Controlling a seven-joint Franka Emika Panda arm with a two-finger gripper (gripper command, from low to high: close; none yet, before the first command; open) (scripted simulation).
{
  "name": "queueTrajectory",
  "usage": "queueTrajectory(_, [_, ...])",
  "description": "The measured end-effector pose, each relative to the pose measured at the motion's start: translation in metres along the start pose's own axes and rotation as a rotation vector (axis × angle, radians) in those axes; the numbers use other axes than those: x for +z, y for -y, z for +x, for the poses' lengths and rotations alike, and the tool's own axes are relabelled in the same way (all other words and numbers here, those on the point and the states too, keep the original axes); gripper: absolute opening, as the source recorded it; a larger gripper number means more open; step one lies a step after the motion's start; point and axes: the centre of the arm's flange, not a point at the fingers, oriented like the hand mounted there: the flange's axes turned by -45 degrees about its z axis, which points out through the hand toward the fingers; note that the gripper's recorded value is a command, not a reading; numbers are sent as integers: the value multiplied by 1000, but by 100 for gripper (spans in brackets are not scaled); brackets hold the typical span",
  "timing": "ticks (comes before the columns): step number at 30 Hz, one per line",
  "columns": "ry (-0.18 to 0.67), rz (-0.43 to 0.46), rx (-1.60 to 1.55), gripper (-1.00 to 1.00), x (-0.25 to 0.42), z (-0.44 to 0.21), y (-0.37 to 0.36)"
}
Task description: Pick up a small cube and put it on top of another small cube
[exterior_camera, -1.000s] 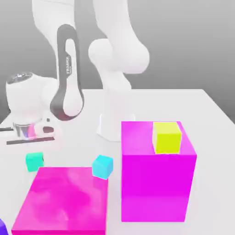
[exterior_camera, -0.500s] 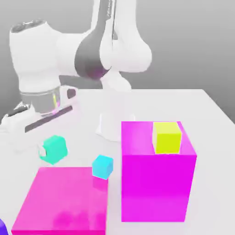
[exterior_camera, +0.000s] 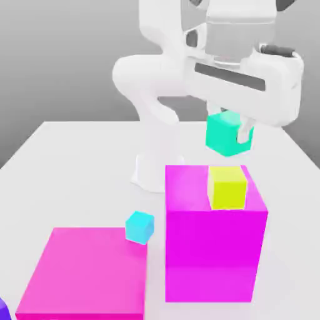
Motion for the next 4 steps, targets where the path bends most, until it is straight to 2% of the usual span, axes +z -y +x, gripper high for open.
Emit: queueTrajectory(4, [0,0,0,100,0,0,0])
